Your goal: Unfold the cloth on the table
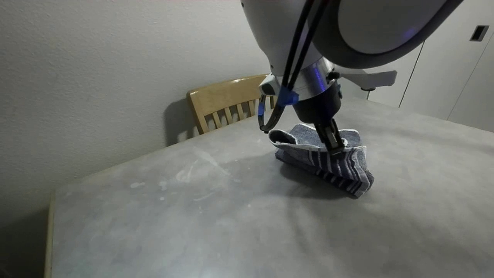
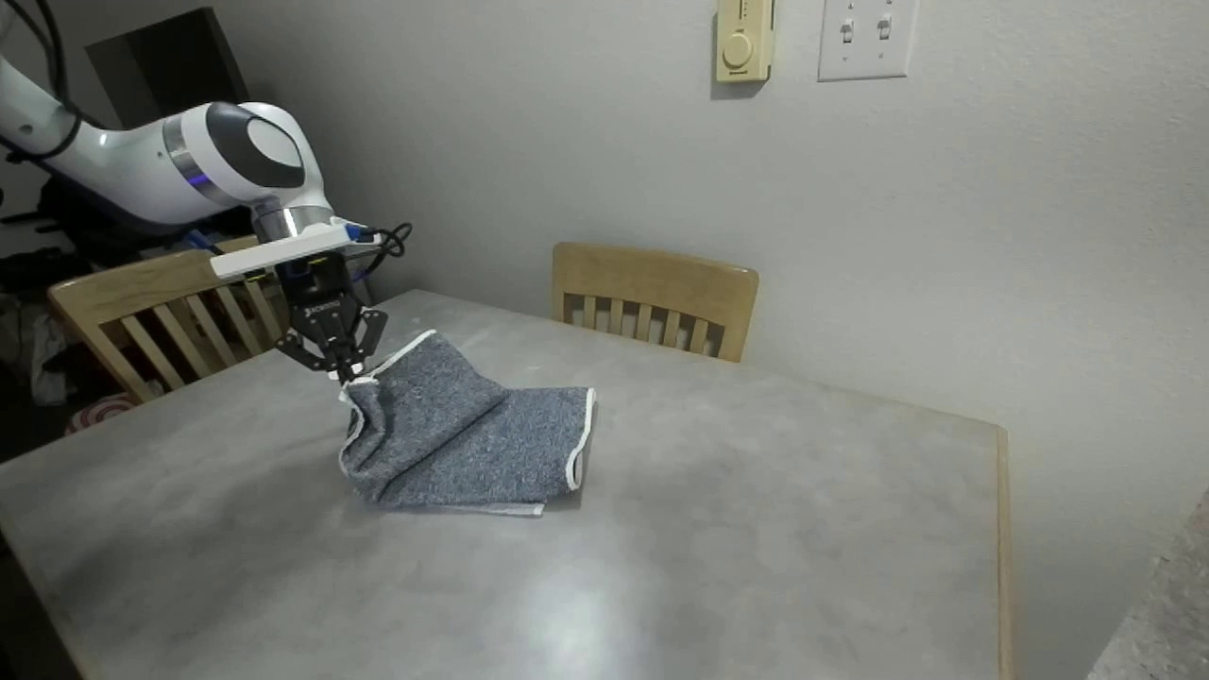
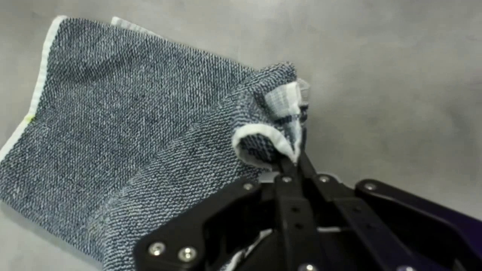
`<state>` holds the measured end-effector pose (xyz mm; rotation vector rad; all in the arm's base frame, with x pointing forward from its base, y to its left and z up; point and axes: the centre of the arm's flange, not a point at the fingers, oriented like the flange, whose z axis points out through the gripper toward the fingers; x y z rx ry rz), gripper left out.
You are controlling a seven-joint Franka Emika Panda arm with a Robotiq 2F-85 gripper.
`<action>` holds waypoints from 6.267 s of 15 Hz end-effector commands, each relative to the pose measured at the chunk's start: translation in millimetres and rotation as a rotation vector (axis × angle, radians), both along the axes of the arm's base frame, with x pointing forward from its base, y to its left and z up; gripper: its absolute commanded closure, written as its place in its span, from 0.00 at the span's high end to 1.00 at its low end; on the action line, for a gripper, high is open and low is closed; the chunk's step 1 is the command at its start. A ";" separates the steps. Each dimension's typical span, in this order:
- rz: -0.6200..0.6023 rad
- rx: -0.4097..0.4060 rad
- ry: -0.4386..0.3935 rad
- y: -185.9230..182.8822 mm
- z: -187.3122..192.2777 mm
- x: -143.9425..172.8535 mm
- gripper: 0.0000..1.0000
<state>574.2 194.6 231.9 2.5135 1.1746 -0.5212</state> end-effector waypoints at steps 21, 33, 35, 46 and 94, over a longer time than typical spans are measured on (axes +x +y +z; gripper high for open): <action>0.377 0.484 0.078 95.1 -52.3 64.3 0.01; 0.338 0.492 0.098 89.8 -39.0 55.1 0.92; 0.343 0.494 0.078 94.6 -28.4 47.5 1.00; 0.316 0.550 0.042 77.3 -18.2 55.1 1.00; 0.264 0.805 0.366 47.4 -66.1 66.7 0.00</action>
